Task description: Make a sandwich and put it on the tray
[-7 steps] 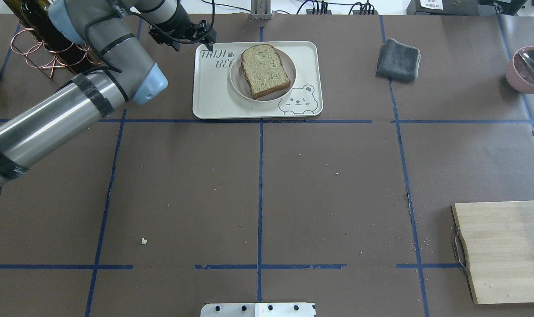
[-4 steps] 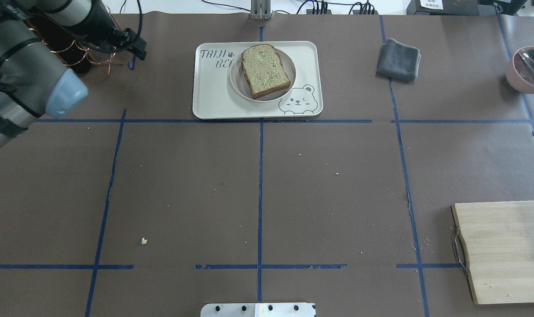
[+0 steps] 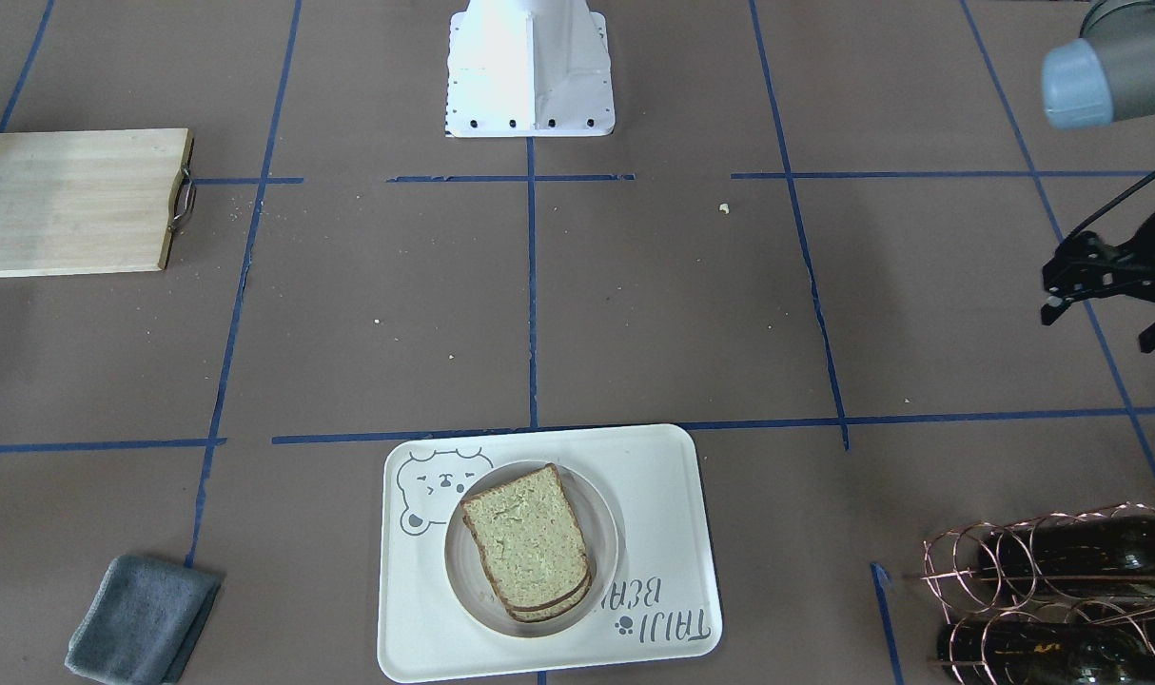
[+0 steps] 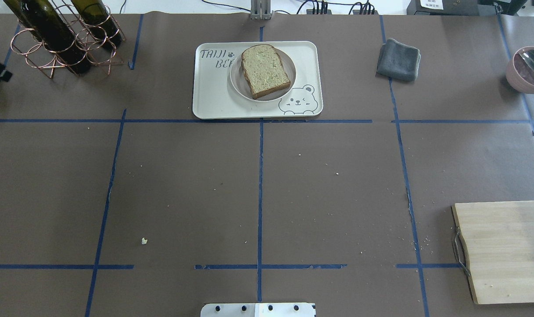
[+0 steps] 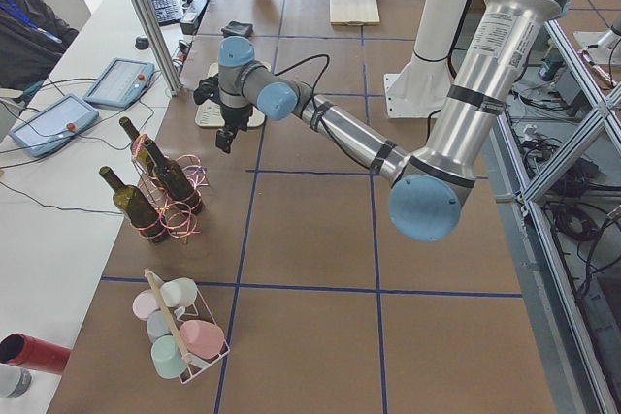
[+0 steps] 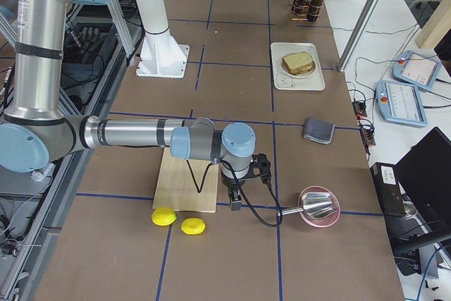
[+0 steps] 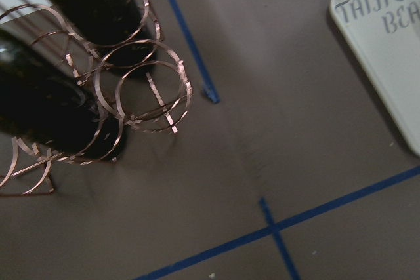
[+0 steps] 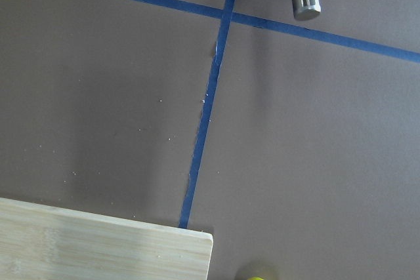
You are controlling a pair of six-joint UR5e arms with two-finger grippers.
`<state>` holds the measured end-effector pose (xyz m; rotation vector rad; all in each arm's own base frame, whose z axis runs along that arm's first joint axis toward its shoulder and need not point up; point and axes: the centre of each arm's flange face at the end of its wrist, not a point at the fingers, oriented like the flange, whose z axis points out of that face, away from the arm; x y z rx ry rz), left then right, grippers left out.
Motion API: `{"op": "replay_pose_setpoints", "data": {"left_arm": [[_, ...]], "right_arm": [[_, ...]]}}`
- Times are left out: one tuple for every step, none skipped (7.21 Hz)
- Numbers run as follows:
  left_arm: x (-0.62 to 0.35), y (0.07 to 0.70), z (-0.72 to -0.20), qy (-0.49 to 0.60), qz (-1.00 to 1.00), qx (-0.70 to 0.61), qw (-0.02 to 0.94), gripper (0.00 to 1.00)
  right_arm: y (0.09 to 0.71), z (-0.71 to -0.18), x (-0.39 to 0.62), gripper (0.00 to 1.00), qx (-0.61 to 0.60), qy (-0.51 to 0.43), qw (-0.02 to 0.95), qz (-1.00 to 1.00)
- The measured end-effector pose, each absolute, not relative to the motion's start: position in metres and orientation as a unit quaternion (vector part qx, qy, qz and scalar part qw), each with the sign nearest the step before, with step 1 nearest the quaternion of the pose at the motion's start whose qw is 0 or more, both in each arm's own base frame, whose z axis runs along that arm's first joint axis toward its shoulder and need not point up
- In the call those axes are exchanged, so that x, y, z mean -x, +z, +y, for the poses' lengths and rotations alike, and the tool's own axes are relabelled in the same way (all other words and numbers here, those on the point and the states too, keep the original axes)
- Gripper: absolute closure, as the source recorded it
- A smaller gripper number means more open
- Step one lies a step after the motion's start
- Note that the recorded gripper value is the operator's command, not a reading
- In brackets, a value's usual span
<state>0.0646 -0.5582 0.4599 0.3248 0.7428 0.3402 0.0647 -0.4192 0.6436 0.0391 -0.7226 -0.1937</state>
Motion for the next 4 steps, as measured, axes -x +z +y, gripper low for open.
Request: {"op": "replay_pose_setpoints", "data": {"left_arm": [[-0.01,0.512,-0.53,0.164,0.358,-0.145,0.907,0.0],[0.033,0.558,-0.494,0.138,0.36,-0.126,0.914,0.0],[0.059,0.592,-0.461,0.111,0.364,-0.106,0.918,0.0],[0.072,0.611,-0.442,0.092,0.367,-0.091,0.921,0.0]], "right_arm": [[0.644,-0.419,-0.065,0.0,-0.019,-0.095,0.931,-0.353],[0.644,-0.419,-0.065,0.0,-0.019,-0.095,0.93,-0.354],[0.643,-0.42,-0.064,0.0,-0.021,-0.098,0.93,-0.354],[0.643,-0.421,-0.064,0.0,-0.023,-0.102,0.929,-0.354]]}}
